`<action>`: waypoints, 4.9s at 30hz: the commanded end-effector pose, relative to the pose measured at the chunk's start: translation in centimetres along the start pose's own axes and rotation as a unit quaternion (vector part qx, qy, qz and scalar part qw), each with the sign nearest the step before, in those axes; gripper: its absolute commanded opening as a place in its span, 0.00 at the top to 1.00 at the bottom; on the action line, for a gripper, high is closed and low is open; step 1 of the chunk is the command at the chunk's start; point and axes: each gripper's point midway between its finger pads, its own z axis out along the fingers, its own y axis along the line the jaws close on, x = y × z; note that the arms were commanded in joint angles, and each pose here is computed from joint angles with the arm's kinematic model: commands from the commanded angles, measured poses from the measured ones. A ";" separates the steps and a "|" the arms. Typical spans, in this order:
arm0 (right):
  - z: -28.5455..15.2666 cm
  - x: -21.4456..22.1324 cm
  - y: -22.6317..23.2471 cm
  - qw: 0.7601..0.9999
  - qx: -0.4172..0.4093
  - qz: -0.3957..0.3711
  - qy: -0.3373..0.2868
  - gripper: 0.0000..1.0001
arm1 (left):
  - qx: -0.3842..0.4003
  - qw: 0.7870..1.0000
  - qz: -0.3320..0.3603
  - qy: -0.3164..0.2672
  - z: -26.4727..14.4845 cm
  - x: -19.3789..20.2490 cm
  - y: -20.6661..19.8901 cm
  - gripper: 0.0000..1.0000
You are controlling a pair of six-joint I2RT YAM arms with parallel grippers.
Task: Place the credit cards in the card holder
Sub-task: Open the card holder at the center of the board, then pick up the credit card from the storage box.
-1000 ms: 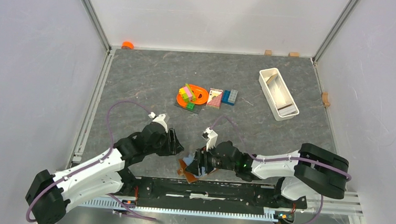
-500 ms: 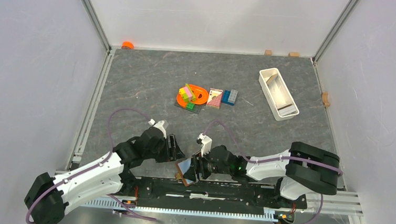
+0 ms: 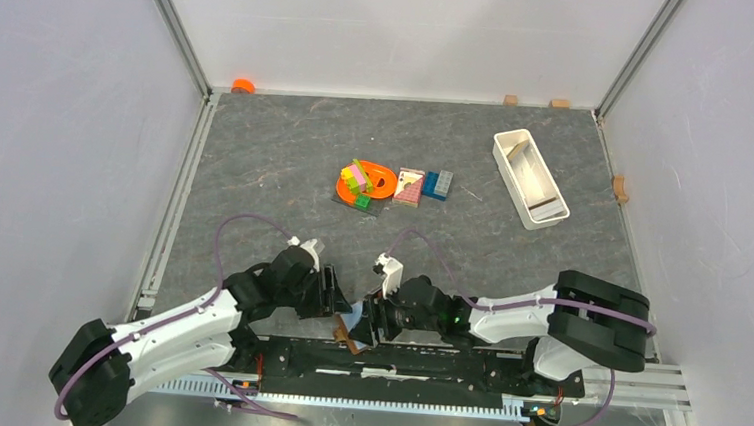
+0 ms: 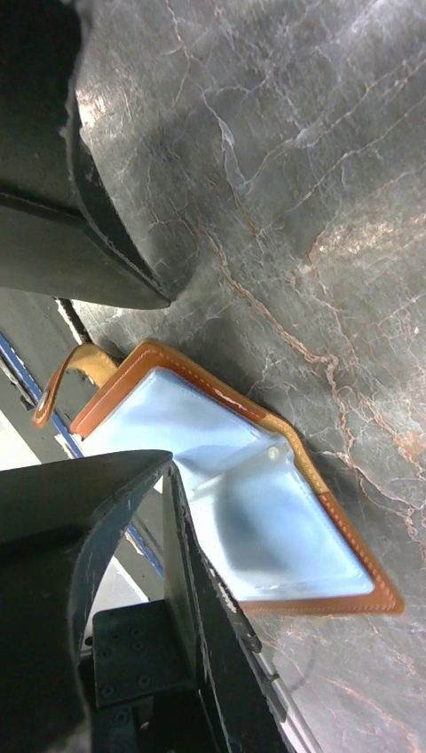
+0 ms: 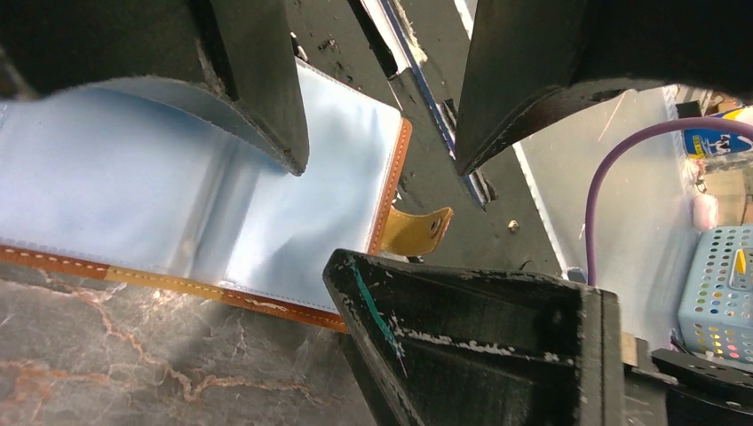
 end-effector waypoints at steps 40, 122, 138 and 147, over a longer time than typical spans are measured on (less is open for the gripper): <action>-10.6 -13.1 -8.4 0.948 0.275 -0.120 -0.106 0.23 | 0.116 0.993 -0.007 0.018 0.7 -1.9 -6.9 0.98; -26.6 -32.7 -44.9 0.810 0.441 0.232 -0.308 0.39 | 0.062 0.980 0.166 0.095 0.2 -9.2 -8.5 0.98; -25.8 -35.0 -44.7 0.812 0.422 0.239 -0.325 0.41 | 0.066 0.978 0.173 0.094 0.0 -9.0 -8.7 0.98; -26.1 -34.9 -44.4 0.810 0.425 0.238 -0.325 0.47 | 0.065 0.978 0.177 0.095 -0.1 -8.9 -8.8 0.98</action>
